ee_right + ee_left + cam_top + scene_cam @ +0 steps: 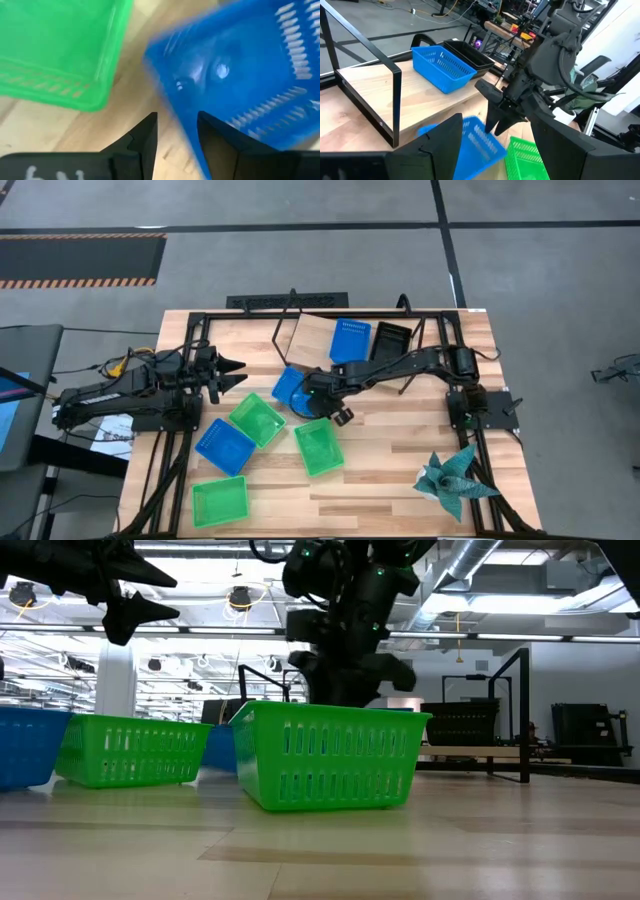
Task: Stack baskets on shelf by color
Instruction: Stack the top blue bin on top of the blue bin on the shelf
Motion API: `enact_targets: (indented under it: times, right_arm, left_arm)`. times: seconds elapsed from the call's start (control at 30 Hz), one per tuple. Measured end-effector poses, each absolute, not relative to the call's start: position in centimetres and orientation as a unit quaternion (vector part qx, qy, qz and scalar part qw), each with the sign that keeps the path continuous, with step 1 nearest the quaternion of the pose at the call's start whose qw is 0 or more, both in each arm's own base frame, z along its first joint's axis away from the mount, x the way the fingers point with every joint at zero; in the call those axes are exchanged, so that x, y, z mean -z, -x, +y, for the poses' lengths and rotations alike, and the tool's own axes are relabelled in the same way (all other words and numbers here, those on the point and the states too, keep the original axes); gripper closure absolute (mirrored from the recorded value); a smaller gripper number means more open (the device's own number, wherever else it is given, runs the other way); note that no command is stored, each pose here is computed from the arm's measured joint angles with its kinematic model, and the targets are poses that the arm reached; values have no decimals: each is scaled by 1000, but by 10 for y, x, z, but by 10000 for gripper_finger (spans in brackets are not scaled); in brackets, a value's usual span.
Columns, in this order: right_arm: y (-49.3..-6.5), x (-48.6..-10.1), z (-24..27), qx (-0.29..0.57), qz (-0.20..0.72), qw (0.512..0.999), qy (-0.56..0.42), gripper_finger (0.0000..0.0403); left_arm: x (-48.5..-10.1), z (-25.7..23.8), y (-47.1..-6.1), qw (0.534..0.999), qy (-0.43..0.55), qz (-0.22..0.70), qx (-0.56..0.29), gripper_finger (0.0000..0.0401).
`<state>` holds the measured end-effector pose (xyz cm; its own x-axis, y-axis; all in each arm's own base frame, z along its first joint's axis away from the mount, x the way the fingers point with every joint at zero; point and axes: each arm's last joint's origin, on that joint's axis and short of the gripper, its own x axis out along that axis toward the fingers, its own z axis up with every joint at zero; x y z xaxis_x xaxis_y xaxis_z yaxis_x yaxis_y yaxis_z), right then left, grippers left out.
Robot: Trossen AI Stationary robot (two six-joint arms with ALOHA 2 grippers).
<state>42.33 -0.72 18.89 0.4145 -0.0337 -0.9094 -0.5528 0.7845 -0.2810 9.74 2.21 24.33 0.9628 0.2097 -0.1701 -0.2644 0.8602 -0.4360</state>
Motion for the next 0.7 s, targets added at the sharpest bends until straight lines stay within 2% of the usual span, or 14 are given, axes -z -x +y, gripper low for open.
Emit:
enact_targets:
  times: [0.1, 0.33, 0.5, 0.7]
  right_arm:
    - [-425, -190, -7, -163, 510, 795, 285, 256]
    - [-425, -186, -6, -163, 518, 792, 279, 323]
    - [-424, -183, -5, -154, 529, 794, 258, 387]
    - [-424, -187, 4, -149, 523, 801, 248, 390]
  left_arm:
    - [-243, 22, -97, 963, 234, 60, -123, 174]
    - [-243, 22, -97, 962, 234, 62, -124, 174]
    - [-242, 22, -97, 962, 235, 63, -124, 174]
    - [-242, 22, -97, 962, 235, 63, -124, 174]
